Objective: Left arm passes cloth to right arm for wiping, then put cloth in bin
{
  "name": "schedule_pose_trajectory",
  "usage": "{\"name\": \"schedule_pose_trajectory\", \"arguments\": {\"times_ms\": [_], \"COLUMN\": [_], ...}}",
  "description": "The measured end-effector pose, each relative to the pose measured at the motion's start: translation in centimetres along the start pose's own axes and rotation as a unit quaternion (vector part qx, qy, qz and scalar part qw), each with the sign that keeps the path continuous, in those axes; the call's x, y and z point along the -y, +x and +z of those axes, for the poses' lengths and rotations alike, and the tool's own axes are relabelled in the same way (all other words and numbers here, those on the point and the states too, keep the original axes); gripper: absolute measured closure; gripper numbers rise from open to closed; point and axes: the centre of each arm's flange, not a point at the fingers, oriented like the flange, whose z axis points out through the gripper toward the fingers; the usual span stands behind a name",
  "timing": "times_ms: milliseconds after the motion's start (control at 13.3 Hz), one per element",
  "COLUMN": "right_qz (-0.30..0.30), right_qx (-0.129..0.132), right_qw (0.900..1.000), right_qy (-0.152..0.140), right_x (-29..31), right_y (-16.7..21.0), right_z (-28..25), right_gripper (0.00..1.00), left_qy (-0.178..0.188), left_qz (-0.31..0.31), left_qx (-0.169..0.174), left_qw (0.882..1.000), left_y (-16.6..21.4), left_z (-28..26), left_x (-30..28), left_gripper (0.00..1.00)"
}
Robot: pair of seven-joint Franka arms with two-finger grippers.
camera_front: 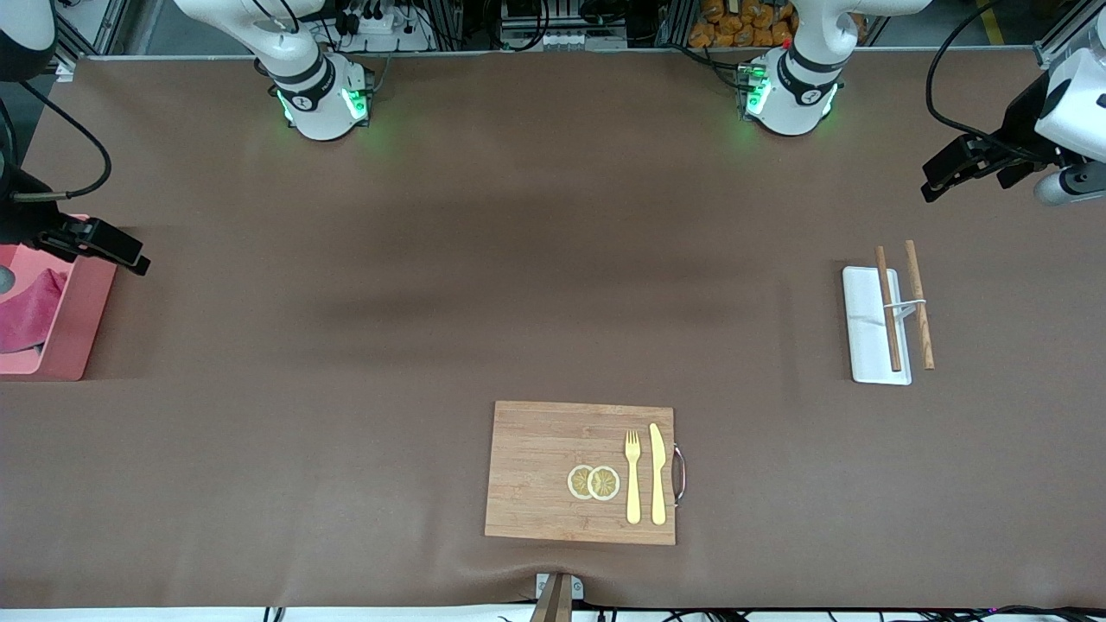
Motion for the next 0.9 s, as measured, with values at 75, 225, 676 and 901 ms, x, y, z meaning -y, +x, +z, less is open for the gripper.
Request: {"name": "schedule_pose_trajectory", "arguments": {"times_ms": [75, 225, 676, 901], "right_qz": [0.000, 0.000, 0.000, 0.000], "right_qx": [0.000, 0.000, 0.002, 0.004], "right_qw": [1.000, 1.000, 1.000, 1.000], "right_qy": [0.000, 0.000, 0.000, -0.001], "right_x": [0.00, 0.00, 0.00, -0.01], "right_y": [0.00, 0.00, -0.01, -0.03], "right_z": [0.00, 0.00, 0.16, 0.34], "right_gripper": [0.00, 0.00, 0.00, 0.00], "left_qy": [0.000, 0.001, 0.001, 0.001], "left_qz": [-0.002, -0.002, -0.001, 0.006], "left_qx": [0.000, 0.000, 0.000, 0.001], "left_qw": [1.000, 1.000, 1.000, 1.000], "left_y": [-0.08, -0.14, -0.12, -0.10], "left_z": [0.00, 0.00, 0.04, 0.07], "left_x": [-0.27, -0.46, -0.47, -0.50], "left_gripper": [0.00, 0.00, 0.00, 0.00]}}
